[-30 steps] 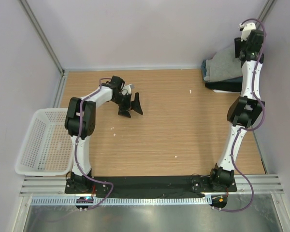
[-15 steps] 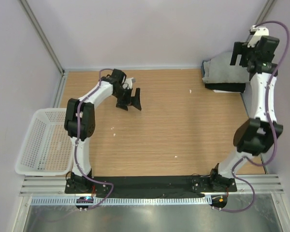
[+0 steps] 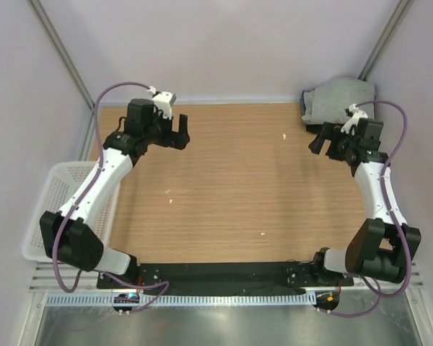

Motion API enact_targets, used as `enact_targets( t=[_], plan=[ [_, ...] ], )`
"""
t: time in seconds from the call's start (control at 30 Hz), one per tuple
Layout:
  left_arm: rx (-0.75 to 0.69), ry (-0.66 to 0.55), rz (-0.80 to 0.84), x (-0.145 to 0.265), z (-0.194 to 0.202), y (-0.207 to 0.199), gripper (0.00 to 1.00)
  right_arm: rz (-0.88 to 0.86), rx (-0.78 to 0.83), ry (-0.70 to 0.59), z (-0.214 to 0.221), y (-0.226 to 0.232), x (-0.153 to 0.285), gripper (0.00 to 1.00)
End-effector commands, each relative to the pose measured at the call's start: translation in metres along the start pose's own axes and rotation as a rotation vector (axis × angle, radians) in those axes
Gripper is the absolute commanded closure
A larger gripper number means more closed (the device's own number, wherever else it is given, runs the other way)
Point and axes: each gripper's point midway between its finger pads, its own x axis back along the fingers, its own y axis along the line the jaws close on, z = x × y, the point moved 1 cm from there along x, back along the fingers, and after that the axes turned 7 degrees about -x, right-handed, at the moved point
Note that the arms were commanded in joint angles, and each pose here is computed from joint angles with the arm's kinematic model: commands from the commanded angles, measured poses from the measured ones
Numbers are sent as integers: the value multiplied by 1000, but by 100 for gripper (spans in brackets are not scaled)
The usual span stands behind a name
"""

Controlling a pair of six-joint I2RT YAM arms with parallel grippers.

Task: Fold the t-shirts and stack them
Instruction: Neatly place the folded tshirt to the corner

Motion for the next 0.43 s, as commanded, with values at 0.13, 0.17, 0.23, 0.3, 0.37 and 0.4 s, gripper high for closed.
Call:
enact_targets(
  t=[0.13,0.17,0.23,0.3,0.37,0.4],
  plan=[
    [-143,-169,-281,34,16,42,0,-35,-76,-42,35,3,7,0],
    [-148,-177,-292,38,19,43,0,-43,-78,-56,35,4,9,0],
    [-139,-172,-308,44,25,46,1,-59,-73,-65,34,7,10,0],
    [-141,-174,-315,47,27,48,0,-83,-45,-60,33,11,10,0],
    [-143,-184,-320,51,25,49,0,-91,-36,-65,32,12,11,0],
    [-141,-185,-323,52,24,50,0,-97,-30,-81,28,14,14,0]
  ],
)
